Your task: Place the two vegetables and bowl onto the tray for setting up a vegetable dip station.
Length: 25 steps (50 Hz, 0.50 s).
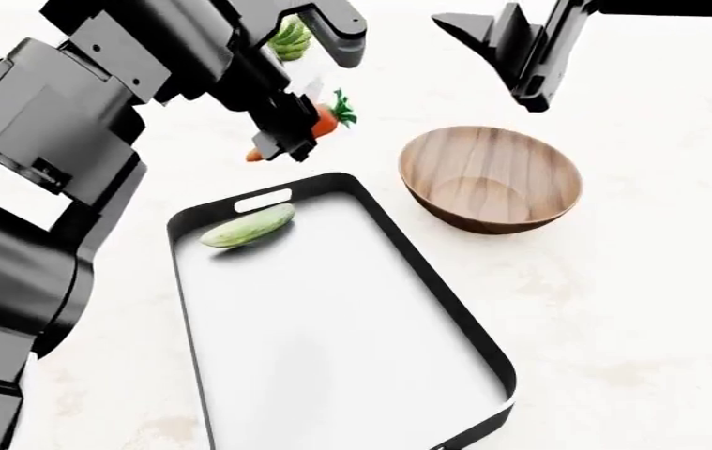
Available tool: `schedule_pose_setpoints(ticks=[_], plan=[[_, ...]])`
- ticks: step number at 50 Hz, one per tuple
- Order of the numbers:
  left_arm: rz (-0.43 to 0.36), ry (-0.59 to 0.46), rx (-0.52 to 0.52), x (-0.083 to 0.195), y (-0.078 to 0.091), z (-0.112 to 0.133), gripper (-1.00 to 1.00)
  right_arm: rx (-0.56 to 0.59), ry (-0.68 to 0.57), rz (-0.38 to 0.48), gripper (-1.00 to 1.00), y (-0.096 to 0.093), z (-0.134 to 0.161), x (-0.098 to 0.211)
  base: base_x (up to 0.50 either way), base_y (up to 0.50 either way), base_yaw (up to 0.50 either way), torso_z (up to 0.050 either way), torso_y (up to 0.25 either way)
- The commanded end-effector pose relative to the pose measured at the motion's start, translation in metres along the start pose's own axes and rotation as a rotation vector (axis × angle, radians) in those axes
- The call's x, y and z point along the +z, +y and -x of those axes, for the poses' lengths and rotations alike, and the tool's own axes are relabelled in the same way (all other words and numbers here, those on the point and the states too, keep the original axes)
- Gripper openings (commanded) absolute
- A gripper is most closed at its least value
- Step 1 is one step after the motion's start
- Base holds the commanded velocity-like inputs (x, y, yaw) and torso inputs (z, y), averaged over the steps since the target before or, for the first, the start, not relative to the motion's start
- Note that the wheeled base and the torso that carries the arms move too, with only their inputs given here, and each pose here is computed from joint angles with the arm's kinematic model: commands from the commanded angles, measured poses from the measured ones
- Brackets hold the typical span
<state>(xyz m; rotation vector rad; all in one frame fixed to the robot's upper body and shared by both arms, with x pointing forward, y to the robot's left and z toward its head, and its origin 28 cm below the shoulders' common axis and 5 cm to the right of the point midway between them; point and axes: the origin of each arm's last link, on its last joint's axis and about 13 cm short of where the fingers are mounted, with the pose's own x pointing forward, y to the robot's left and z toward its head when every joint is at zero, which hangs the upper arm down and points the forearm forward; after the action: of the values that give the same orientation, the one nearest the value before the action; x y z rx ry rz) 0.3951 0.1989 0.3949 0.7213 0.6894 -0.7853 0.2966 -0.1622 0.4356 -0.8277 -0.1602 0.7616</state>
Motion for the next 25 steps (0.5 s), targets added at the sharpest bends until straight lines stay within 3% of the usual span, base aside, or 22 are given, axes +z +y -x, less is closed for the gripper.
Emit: schedule_pose_setpoints(ticks=[1,8,17,25], plan=[[0.04,0.024,-0.022,0.001,-0.011,-0.015,-1.0,0.0,-0.013,-0.002,1.0,0.004,-0.002,-0.002,0.0,0.0,0.0,0.0,0.0],[0.057,0.057,-0.034,-0.003,-0.017,-0.028,-1.0,-0.002,-0.013,-0.009,1.0,0.007,-0.003,-0.007,0.0,0.0,0.0,0.0,0.0],[0.134,0.096,-0.007,-0.006,-0.023,-0.036,-1.0,-0.001,-0.027,-0.013,1.0,0.008,-0.005,-0.01,0.0,0.0,0.0,0.0,0.0],[0.141,0.117,-0.006,-0.011,-0.028,-0.049,-1.0,-0.006,-0.029,-0.026,1.0,0.011,-0.003,-0.015,0.0,0.0,0.0,0.0,0.0]])
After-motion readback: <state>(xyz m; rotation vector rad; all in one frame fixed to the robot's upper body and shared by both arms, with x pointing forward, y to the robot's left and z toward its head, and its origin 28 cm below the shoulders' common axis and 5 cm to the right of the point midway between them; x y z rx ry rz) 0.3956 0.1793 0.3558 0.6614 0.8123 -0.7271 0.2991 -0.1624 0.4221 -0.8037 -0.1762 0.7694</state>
